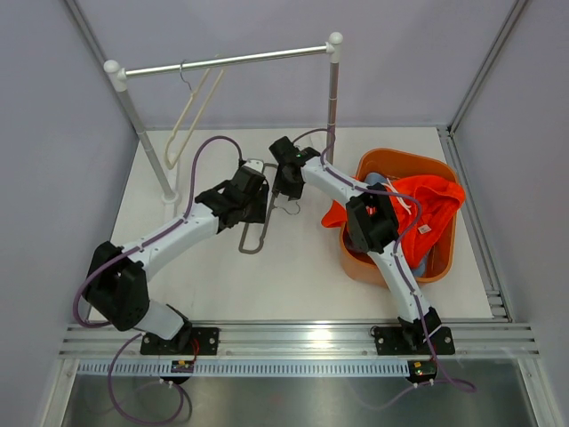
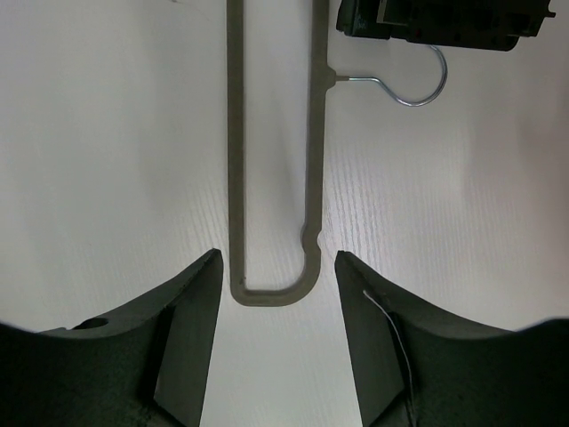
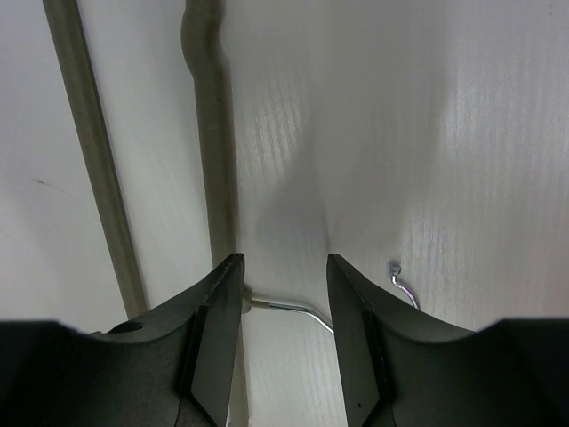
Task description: Remove the shorts from the hanger
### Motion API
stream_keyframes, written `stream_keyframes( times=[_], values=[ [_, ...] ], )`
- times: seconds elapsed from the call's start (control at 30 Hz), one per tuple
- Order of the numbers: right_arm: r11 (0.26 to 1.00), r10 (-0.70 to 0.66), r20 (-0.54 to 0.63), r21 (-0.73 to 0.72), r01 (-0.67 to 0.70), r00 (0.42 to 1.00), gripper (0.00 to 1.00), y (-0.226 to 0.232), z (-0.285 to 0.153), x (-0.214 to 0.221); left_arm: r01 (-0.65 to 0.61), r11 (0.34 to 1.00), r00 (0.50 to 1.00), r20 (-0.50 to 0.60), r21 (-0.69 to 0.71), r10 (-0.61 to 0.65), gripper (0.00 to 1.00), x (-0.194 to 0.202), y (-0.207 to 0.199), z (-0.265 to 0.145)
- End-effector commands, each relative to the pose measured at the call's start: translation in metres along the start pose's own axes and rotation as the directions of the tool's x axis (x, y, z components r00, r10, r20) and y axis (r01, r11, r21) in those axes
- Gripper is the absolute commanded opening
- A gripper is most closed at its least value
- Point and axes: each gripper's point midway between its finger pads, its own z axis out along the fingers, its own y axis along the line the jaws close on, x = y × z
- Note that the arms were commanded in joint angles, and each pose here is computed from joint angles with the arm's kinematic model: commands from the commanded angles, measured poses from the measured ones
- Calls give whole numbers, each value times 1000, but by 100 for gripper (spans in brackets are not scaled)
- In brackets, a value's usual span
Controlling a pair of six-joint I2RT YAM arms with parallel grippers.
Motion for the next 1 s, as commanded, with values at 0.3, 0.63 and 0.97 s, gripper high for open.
stream_keyframes(
  times=[0.3,0.63,0.97],
  values=[
    [1000,-5,-20,29,6,1000,50,-12,-1,19,-14,1000,998,-62,-20,13,57,17,-14,48],
    [1000,29,-36,9,-29,999,50,-27,-8,38,-58,996,991,-128,-69,49,57,28,-25,88],
    [997,52,6,-56,-52,999,50,-20,-33,30,-103,991,976,-201,-90,83,48,56,-22,111]
  ],
)
